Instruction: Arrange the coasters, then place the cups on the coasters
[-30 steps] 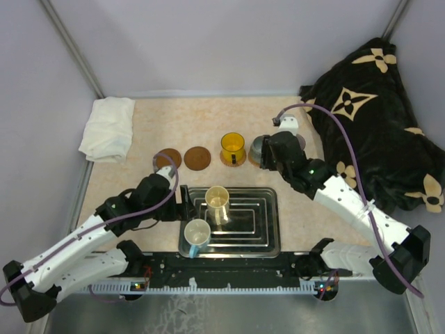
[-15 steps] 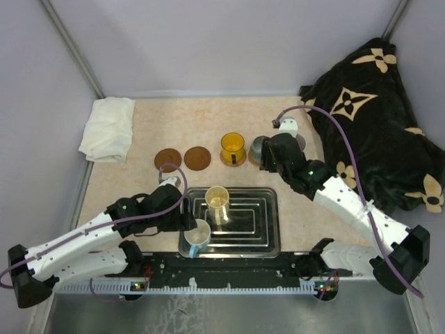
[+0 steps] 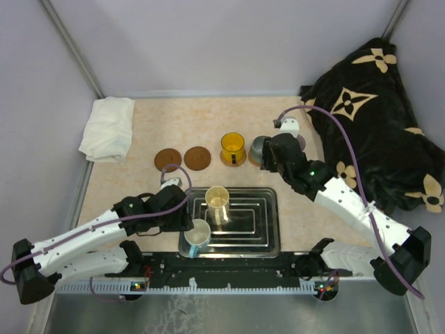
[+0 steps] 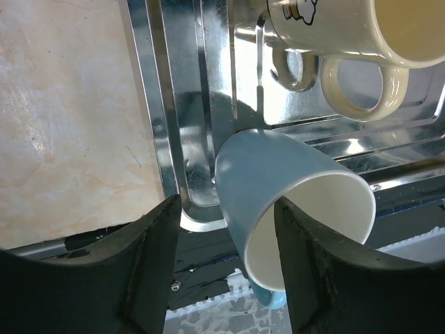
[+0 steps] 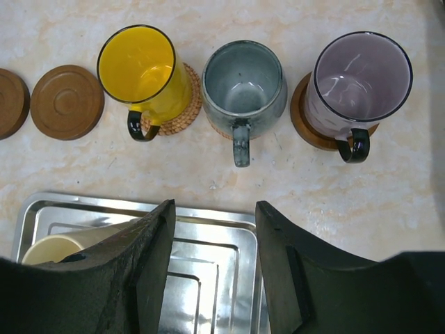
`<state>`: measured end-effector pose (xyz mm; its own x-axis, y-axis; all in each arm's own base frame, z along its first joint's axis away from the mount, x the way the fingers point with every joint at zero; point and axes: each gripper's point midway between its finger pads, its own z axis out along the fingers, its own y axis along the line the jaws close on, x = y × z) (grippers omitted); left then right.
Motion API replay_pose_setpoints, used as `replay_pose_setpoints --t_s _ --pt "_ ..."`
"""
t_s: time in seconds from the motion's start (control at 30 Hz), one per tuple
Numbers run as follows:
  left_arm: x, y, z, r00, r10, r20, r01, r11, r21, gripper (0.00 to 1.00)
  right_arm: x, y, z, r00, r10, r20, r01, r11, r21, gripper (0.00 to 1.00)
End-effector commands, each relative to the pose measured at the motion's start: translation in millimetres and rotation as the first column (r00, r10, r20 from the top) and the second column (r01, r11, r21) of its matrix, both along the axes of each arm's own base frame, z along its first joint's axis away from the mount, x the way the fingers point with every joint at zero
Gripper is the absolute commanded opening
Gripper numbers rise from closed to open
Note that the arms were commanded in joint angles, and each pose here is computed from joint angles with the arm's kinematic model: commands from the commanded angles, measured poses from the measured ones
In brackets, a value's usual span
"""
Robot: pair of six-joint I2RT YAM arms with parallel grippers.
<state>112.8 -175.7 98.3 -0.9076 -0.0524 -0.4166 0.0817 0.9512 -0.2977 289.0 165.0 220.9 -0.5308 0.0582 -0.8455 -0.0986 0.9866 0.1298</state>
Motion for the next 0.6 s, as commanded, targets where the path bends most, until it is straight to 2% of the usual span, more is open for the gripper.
replay_pose_setpoints --t_s 0.0,0.33,0.47,0.57 --pt "-0.2 -5.6 -4.2 1.000 -0.022 0.003 0.022 1.000 -0.011 0.61 3.2 -3.6 28.1 0.996 -0.020 0.082 0.018 0.999 0.029 0.50" --pt "3.1 -15.8 -18.1 0.999 -0.046 -0.006 0.046 0.999 -0.009 0.47 2.6 -7.8 28.8 0.996 -0.033 0.089 0.031 0.999 0.022 0.51" --pt "1.8 -15.8 -24.9 0.999 -0.042 -0.016 0.042 0.999 -0.004 0.32 2.0 -10.9 29.6 0.995 -0.042 0.095 0.041 0.999 0.018 0.50" --pt "3.2 -16.4 -22.3 0.999 -0.036 -0.006 0.036 0.999 -0.007 0.14 2.7 -11.6 30.5 0.994 -0.047 0.098 0.045 0.999 0.017 0.50"
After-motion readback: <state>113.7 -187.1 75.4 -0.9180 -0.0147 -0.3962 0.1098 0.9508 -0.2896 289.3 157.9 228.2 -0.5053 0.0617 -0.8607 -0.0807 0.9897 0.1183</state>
